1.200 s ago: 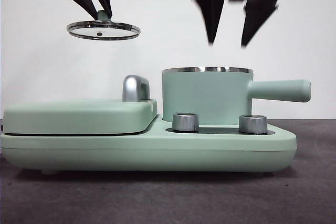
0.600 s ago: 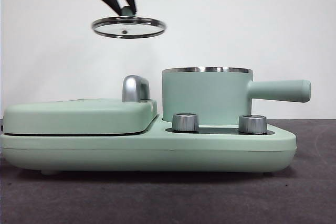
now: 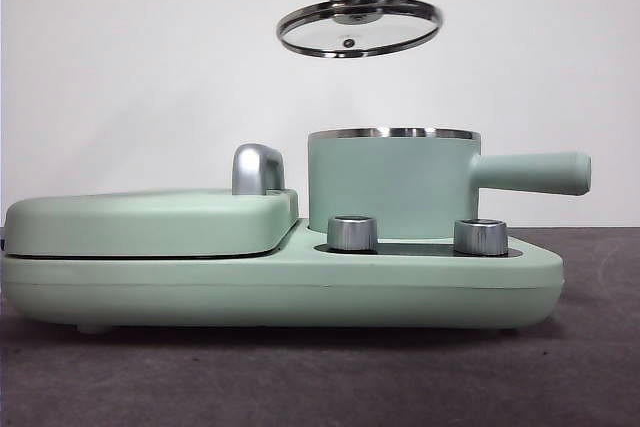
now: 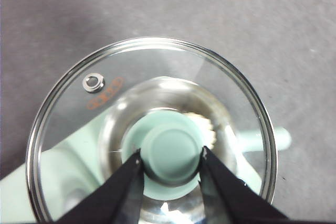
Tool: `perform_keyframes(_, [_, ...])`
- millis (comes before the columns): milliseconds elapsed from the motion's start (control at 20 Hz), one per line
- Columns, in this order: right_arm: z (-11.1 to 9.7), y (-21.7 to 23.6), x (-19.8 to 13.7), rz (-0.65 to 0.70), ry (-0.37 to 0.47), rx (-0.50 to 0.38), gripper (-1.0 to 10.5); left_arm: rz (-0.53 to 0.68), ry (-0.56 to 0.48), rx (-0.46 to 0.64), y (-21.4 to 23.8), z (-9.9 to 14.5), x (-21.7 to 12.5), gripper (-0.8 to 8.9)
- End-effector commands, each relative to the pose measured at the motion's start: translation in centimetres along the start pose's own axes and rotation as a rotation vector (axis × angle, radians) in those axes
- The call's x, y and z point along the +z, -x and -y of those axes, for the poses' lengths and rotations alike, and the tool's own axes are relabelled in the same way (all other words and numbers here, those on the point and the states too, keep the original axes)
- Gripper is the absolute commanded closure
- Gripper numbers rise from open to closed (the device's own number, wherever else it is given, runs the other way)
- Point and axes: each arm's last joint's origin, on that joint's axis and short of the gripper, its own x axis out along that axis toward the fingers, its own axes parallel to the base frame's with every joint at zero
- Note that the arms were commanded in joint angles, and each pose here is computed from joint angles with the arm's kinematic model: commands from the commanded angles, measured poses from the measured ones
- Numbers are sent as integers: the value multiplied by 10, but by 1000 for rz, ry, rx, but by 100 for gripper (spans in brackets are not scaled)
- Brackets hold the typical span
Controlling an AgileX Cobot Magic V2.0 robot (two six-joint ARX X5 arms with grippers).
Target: Put the buns in a small steamer
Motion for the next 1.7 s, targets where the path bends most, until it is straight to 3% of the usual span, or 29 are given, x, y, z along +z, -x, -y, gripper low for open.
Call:
perform_keyframes(50, [-2,8,-4,51,8,46,556,5,-38,-22,8,13,-1,791])
perform_keyframes(600, [-2,9,-5,56,-9,61,556,-137,-110,-49,-45,26,-12,797])
perform_keyframes(1150, [-2,9,-5,56,-10,61,556,-151,-129,-27,-88,7,-12,797])
perform_keyframes(1700, [-2,9,-5,57,-12,60,556,-124,-112,-48,-89,-3,-8,797])
